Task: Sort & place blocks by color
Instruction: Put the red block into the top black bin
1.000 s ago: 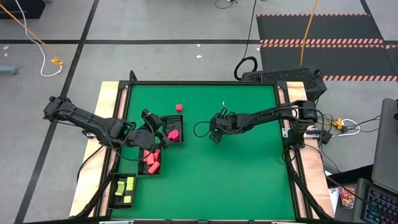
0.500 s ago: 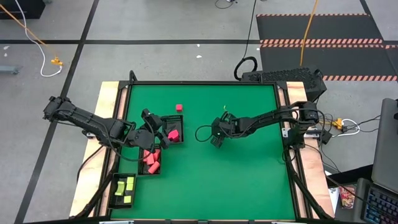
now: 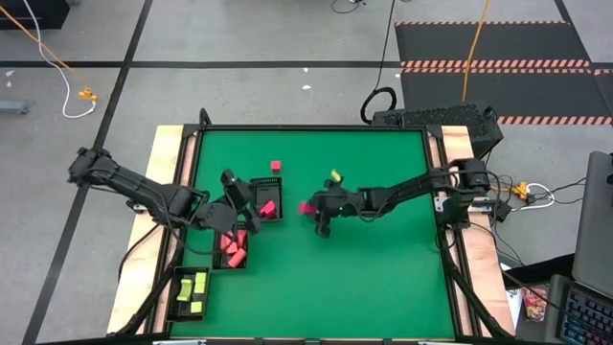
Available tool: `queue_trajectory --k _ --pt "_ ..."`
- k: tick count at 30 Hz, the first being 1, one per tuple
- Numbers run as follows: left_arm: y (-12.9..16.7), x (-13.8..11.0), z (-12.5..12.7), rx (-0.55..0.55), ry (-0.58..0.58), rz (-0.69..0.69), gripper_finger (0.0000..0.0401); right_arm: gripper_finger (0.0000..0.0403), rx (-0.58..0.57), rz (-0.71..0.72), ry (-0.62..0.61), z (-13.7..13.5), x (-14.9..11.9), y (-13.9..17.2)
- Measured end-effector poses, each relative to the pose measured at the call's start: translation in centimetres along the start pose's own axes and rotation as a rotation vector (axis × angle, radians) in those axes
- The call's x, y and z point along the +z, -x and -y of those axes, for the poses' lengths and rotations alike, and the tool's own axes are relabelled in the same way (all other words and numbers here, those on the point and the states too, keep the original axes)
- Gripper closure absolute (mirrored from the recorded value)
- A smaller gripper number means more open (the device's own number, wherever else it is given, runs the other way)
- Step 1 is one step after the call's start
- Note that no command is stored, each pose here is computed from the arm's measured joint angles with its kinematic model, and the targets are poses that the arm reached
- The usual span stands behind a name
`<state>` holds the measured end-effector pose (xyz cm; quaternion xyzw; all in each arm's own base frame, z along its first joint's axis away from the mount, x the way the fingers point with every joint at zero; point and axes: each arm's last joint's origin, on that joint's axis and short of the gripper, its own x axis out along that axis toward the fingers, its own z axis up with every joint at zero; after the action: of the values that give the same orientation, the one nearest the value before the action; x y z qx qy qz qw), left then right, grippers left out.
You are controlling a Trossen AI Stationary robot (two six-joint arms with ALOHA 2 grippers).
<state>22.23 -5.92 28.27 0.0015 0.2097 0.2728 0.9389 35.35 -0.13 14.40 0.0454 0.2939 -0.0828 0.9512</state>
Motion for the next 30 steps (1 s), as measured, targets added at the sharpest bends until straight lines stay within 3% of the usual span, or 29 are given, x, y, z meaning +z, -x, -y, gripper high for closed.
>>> queue_trajectory --k 6,18,22,30 --pt "-0.2 -0.3 2.9 -0.076 -0.237 0.056 0.0164 0.0285 0.231 0.135 0.051 -2.1 1.3 0.6" --pt "-2.0 -2.9 8.2 -0.148 -0.828 0.122 0.0164 0.0285 0.592 0.143 -0.091 -3.1 2.2 1.2" --pt "-2.7 -3.7 9.2 -0.222 -0.917 0.13 0.0164 0.0285 0.613 0.141 -0.102 -3.1 2.2 1.2" --pt "-2.8 -3.7 10.2 -0.391 -0.938 0.2 0.0165 0.0285 0.643 0.144 -0.097 -3.2 2.3 1.3"
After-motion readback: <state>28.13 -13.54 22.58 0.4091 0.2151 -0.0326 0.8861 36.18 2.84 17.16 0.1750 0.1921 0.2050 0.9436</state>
